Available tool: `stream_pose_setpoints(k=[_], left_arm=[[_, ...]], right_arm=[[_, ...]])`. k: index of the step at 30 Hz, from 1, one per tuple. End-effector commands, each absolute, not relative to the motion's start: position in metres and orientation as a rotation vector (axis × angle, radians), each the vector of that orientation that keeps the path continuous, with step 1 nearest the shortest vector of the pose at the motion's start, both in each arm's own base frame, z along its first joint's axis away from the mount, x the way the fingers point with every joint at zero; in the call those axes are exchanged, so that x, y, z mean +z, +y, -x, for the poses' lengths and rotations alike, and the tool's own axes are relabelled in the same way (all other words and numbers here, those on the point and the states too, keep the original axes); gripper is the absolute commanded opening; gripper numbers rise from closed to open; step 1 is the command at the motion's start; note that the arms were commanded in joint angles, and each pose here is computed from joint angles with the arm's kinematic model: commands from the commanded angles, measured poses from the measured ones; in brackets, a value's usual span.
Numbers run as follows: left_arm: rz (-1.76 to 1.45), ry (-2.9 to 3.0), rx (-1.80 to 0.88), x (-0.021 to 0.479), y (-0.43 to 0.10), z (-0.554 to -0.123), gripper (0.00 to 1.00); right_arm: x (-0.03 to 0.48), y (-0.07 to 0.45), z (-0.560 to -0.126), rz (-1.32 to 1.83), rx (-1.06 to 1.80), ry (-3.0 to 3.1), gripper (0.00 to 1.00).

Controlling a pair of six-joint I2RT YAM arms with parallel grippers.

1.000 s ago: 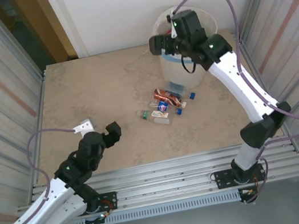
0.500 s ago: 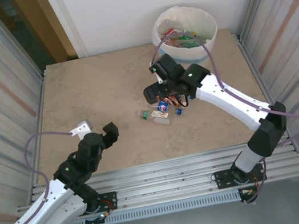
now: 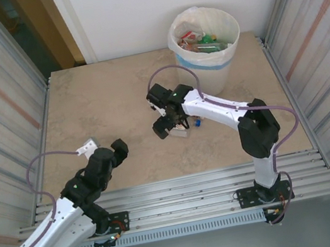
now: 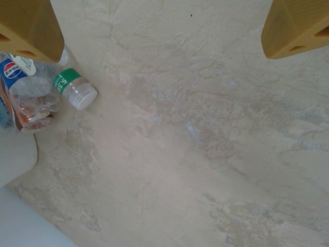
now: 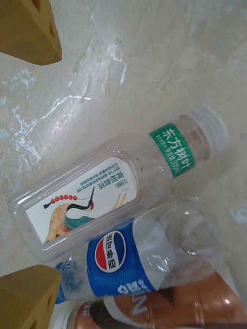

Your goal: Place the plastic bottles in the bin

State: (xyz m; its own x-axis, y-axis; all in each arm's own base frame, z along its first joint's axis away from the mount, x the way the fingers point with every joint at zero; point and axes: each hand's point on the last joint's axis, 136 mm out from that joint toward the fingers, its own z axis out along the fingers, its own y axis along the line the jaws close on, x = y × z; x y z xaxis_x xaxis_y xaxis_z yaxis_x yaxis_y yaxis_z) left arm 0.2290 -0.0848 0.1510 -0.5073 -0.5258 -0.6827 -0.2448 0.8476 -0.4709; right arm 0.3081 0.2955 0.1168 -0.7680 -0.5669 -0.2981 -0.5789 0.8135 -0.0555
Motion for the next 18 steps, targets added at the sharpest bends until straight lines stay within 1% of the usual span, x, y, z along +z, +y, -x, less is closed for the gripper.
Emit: stream_pose_setpoints(k=[1,5,18], left_arm=[[0.599,2.114,-0.390,0.148,-0.080,-0.228,0.99],[0.605,2.115,-0.392,0.145,-0.079,-0.227,0.99],[0.614,2.122,-0.392,0.140,-0.079,-0.227,0.99]], right_arm=[[0.112,0.298,-0.308,0.961,0.012,2.683,0.99],[0.099,0.298,-0.310,0.980,-0.027,2.699,1.00],[0.066,0.297,-0.312,1.015,-0.092,2.746,0.97]])
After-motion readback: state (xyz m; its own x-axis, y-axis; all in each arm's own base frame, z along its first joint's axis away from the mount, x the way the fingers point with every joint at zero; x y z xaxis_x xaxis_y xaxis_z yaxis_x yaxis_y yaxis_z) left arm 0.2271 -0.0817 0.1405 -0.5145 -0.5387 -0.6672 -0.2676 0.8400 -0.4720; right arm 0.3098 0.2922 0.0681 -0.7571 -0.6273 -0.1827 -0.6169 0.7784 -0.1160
